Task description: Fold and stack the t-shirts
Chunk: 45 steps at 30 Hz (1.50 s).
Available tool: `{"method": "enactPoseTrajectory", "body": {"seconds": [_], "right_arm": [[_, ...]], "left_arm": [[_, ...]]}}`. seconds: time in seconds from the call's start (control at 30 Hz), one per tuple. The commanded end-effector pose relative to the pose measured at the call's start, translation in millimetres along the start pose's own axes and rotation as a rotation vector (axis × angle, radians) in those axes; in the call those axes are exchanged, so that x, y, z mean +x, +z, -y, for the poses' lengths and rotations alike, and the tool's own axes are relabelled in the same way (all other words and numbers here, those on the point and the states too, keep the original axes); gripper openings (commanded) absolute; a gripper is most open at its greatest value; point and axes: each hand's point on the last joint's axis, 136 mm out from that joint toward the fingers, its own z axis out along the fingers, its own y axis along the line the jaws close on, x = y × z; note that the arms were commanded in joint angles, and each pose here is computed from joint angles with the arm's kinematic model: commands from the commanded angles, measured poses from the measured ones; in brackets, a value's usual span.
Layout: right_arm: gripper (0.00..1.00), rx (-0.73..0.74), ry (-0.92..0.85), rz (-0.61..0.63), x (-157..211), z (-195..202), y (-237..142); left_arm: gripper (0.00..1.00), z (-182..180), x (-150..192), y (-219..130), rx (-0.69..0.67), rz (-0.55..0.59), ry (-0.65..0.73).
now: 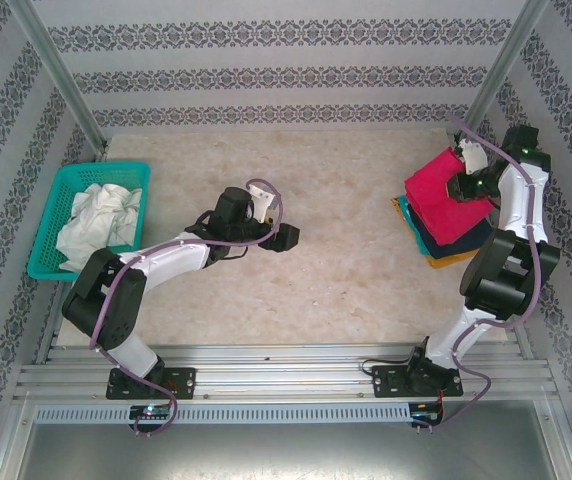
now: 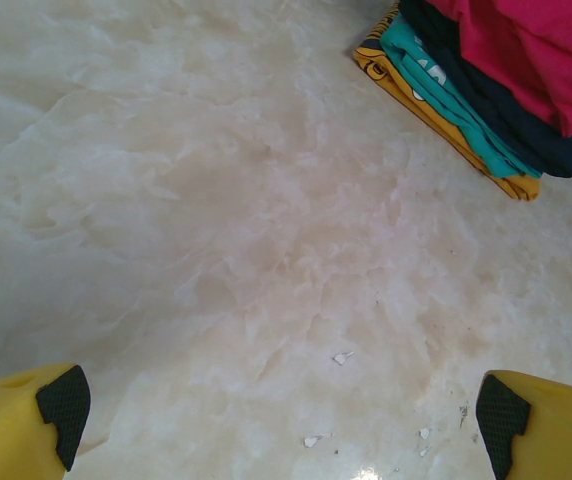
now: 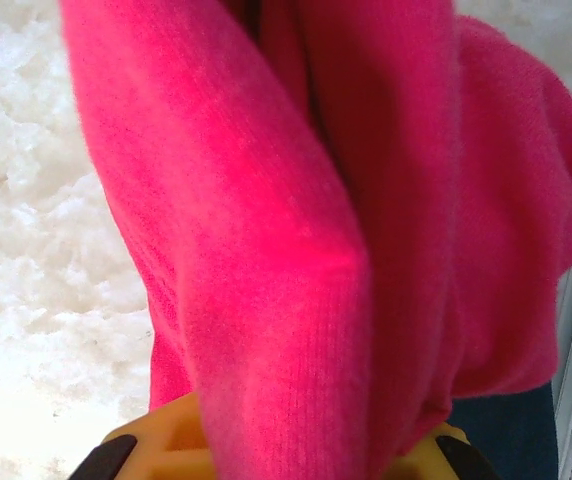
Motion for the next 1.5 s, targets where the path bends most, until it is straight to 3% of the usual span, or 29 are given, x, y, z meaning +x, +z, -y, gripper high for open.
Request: {"method": "enactPoseTrajectory", "body": {"seconds": [0.0,0.2,0.47,0.63,0.73,0.83,0.97,1.1,1.23,1.47], "right_arm": [[0.00,0.022,0.008,-0.009,2,9,7],[0.00,0.042,0.028,-0.055,14,17,18],[0.19,0.078,0.056,-0.092,24,26,29],[0.68,0.119,0.084,-0.100,23,35,28],[0.85,0.170,0.084,-0.088,21,42,20],[0.93,0.243,0.092,-0.080,19,53,7],[0.96,0.352,0.094,-0.060,16,66,-18],[0.96,0.368,0.089,0.002,9,56,-34],[0.93,0.268,0.114,0.052,1,25,-22],[0.80,0.229,0.426,-0.001,7,9,21]], "left_arm": [[1.00,10,-8,1,0.040,0.034,0.006],[1.00,10,-10,4,0.042,0.037,0.001],[1.00,8,-6,5,0.038,0.037,-0.014],[1.00,7,-5,5,0.037,0.039,-0.020],[1.00,6,-3,4,0.034,0.039,-0.024],[1.00,6,-1,4,0.035,0.040,-0.030],[1.00,6,-1,4,0.034,0.040,-0.032],[1.00,6,-1,6,0.037,0.041,-0.032],[1.00,6,-3,9,0.045,0.046,-0.036],[1.00,5,-6,13,0.051,0.058,-0.048]]}}
